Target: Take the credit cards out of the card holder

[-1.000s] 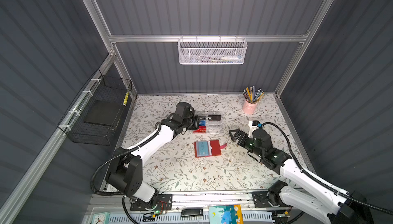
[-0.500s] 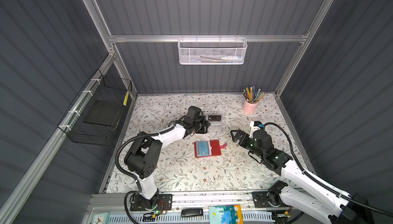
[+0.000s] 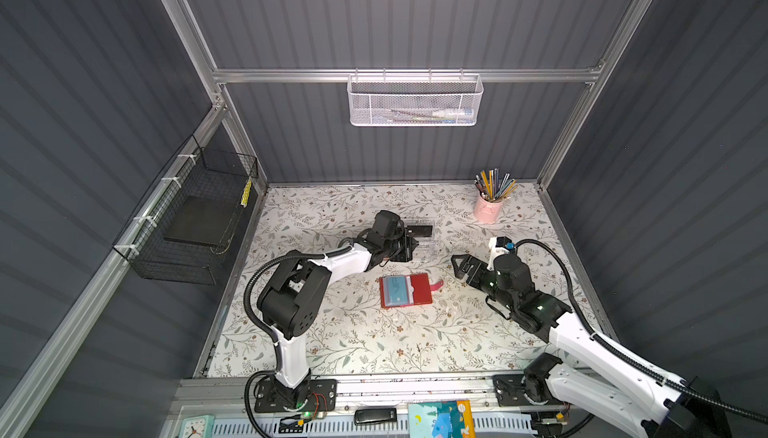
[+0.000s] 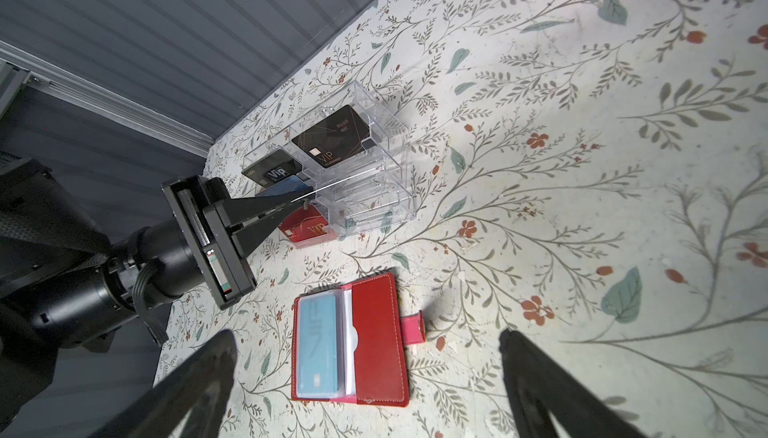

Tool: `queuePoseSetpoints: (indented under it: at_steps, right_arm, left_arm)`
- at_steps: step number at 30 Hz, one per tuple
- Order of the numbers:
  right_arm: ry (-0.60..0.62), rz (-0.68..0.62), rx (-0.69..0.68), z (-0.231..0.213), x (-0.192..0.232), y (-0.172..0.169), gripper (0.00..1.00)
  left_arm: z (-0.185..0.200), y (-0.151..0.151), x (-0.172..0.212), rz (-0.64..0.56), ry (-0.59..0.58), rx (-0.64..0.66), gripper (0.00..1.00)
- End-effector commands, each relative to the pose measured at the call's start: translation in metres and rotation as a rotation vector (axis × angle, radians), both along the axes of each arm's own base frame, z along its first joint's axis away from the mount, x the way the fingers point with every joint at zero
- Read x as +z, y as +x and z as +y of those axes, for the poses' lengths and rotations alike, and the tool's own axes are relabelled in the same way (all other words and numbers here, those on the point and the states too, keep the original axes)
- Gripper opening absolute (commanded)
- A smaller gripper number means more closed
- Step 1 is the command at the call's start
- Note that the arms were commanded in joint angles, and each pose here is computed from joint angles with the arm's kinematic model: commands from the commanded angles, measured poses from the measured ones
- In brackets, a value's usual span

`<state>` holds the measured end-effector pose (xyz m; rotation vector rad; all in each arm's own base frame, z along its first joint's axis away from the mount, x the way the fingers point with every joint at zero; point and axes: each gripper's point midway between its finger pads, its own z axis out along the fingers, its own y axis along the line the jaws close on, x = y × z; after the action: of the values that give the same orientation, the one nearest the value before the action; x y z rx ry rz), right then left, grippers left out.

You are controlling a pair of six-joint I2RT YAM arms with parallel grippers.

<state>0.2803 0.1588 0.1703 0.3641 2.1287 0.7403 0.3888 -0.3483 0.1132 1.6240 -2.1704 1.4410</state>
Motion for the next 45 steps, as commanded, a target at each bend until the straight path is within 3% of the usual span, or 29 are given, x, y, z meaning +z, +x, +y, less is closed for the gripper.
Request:
queuePoseSetpoints:
  at_steps: [1, 28, 45]
  right_arm:
    - [-0.015, -0.011, -0.004, -0.001, 0.004, 0.002, 0.99]
    - [0.007, -0.011, -0.009, 0.000, 0.000, 0.003, 0.99]
    - [0.040, -0.026, -0.009, 0.000, 0.005, 0.001, 0.99]
  left_arm:
    - [-0.010, 0.005, 0.002, 0.002, -0.035, -0.001, 0.00]
    - [-0.015, 0.018, 0.002, -0.029, -0.049, 0.005, 0.00]
    - [-0.006, 0.019, -0.001, -0.024, -0.046, 0.014, 0.09]
